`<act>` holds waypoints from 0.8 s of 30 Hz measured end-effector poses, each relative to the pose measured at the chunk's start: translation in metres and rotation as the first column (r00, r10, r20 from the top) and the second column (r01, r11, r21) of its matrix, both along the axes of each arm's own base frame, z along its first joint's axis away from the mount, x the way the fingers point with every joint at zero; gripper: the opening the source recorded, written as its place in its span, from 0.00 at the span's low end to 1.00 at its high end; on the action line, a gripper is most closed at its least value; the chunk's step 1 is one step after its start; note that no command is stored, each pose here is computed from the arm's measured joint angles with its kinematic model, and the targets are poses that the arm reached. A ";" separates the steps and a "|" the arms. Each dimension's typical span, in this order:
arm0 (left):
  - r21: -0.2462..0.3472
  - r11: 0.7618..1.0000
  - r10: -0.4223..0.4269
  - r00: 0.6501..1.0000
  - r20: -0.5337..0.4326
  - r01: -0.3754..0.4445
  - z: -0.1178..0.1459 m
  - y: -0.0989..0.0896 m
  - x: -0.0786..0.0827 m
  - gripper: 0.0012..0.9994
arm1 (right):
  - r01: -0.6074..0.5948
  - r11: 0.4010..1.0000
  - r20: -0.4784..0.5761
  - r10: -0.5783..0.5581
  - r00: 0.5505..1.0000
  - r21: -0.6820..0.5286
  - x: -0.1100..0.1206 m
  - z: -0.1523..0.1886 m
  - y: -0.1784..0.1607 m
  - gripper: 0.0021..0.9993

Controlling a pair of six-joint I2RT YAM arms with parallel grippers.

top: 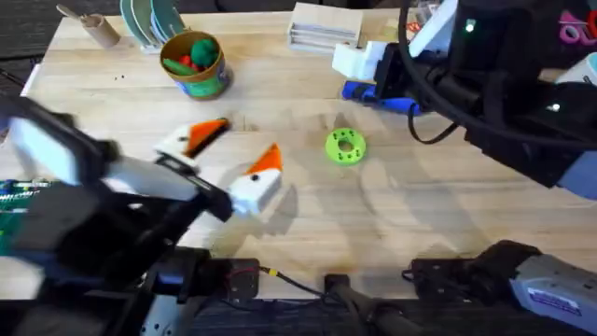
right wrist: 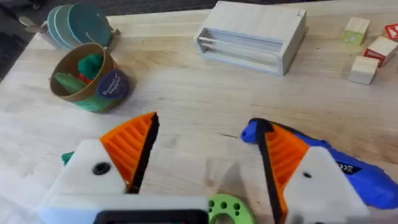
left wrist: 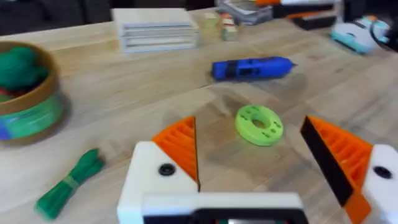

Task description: Pick up the gripper from the table and insert it into the empty holder that is missing its gripper. Then pick up a screw, insert it into the mounting hole, and use the screwdriver to tighten it. Finally, clean up the table by picking up the vegetable and placing it into the bucket.

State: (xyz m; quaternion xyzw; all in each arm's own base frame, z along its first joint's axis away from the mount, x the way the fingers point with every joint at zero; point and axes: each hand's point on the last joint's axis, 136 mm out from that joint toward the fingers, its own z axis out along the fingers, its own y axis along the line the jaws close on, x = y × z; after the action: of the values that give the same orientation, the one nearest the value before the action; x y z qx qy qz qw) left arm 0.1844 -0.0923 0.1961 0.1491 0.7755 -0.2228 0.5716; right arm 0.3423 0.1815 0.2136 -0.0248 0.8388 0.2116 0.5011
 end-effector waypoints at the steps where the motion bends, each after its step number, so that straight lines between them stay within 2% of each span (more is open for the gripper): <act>1: 0.009 0.999 0.032 0.999 -0.015 -0.032 0.007 0.005 -0.001 0.99 | -0.001 1.000 0.000 0.001 1.000 0.000 0.000 0.000 0.000 0.97; 3: 0.041 0.992 0.118 0.991 -0.057 -0.116 0.020 0.019 -0.003 0.99 | -0.004 1.000 -0.001 0.004 1.000 0.001 0.000 0.000 0.001 0.97; 6: 0.104 0.971 0.227 0.965 -0.134 -0.214 0.026 0.039 -0.004 0.99 | -0.007 1.000 -0.002 0.007 1.000 0.003 -0.001 0.000 0.001 0.97; 7: 0.194 0.944 0.306 0.930 -0.203 -0.268 0.026 0.054 -0.003 0.99 | -0.008 1.000 -0.002 0.008 1.000 0.003 -0.001 0.000 0.001 0.97; 11: 0.332 0.905 0.365 0.887 -0.284 -0.266 0.017 0.068 0.003 0.99 | -0.008 1.000 -0.001 0.008 1.000 0.002 -0.001 0.000 0.001 0.96; 14: 0.427 0.871 0.405 0.848 -0.342 -0.244 0.001 0.077 0.016 0.99 | -0.009 1.000 -0.001 0.009 1.000 0.001 -0.001 0.000 0.001 0.97; 18: 0.494 0.844 0.433 0.809 -0.398 -0.209 -0.019 0.083 0.036 0.99 | -0.009 1.000 0.000 0.009 1.000 0.000 -0.001 0.000 0.001 0.97; 21: 0.532 0.829 0.449 0.776 -0.443 -0.175 -0.036 0.085 0.046 0.99 | -0.009 1.000 -0.001 0.009 1.000 0.000 -0.001 0.000 0.001 0.97; 24: 0.590 0.789 0.494 0.749 -0.443 -0.171 -0.047 0.095 0.058 0.99 | -0.009 1.000 -0.001 0.009 1.000 0.000 -0.001 0.000 0.001 0.97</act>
State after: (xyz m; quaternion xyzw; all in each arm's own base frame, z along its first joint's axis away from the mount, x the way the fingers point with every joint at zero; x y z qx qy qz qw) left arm 0.2425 0.0029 0.1488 0.0750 0.9548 0.0683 0.2795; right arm 0.3417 0.1829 0.2135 -0.0284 0.8387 0.2140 0.4999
